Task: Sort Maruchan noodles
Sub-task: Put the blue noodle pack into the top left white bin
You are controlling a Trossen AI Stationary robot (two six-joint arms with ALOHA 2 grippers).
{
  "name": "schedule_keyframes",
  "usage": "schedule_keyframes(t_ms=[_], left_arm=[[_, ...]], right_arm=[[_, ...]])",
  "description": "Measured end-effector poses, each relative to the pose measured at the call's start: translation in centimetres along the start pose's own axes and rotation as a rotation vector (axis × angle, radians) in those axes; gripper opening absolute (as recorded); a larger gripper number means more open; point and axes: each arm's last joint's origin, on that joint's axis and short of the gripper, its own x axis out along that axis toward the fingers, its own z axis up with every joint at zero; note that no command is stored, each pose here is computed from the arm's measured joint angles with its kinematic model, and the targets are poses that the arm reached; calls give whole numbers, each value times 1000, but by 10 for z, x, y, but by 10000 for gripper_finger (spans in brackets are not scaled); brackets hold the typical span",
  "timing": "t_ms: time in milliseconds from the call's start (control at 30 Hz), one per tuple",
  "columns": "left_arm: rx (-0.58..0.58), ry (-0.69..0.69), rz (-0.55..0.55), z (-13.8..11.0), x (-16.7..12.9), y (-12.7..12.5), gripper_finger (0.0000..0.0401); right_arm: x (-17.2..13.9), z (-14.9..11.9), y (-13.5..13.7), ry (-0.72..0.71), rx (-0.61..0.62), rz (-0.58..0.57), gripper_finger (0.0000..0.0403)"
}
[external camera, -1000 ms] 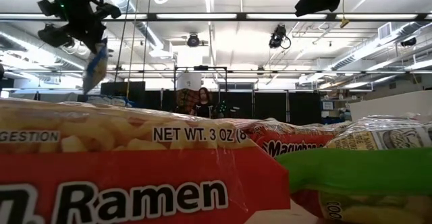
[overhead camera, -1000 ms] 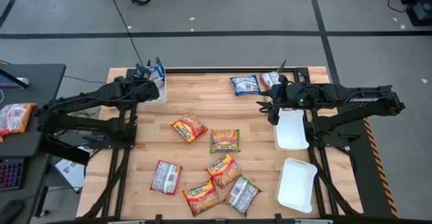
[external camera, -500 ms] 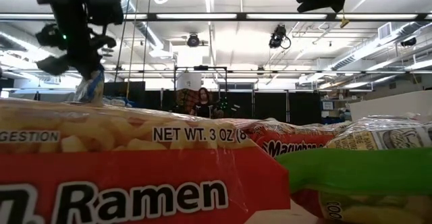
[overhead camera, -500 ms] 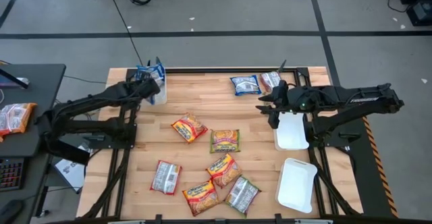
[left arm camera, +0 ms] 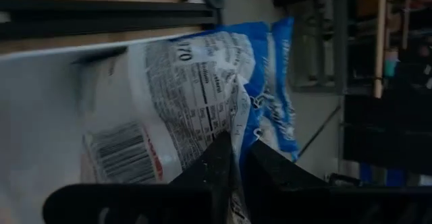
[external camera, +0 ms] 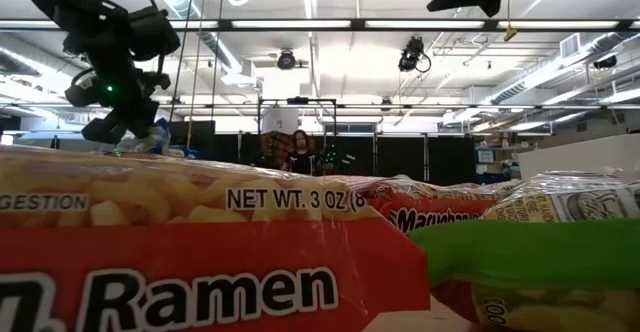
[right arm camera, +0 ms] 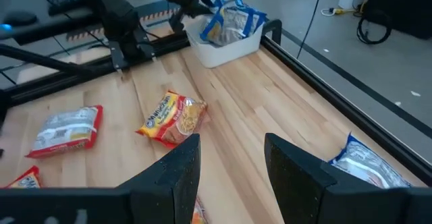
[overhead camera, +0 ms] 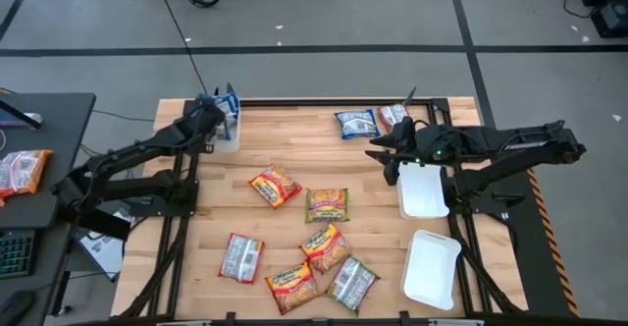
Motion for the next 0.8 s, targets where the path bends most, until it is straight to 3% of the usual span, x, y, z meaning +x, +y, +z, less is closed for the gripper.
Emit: schedule_keyframes(t_ms=[167, 433, 633, 800], left_arm=[[46, -26, -36, 5, 6, -6, 38], [201, -11, 10, 6, 6, -1, 39], [243, 10, 15, 3, 4, 1, 39], [421, 51, 32, 2, 4, 3, 39]], right_arm=[[10, -1, 4, 14, -7, -5, 170], [28, -5, 13, 47, -16, 33, 170], [34, -9, 19, 76, -30, 62, 170], [33, -9, 20, 73, -31, 69, 170]])
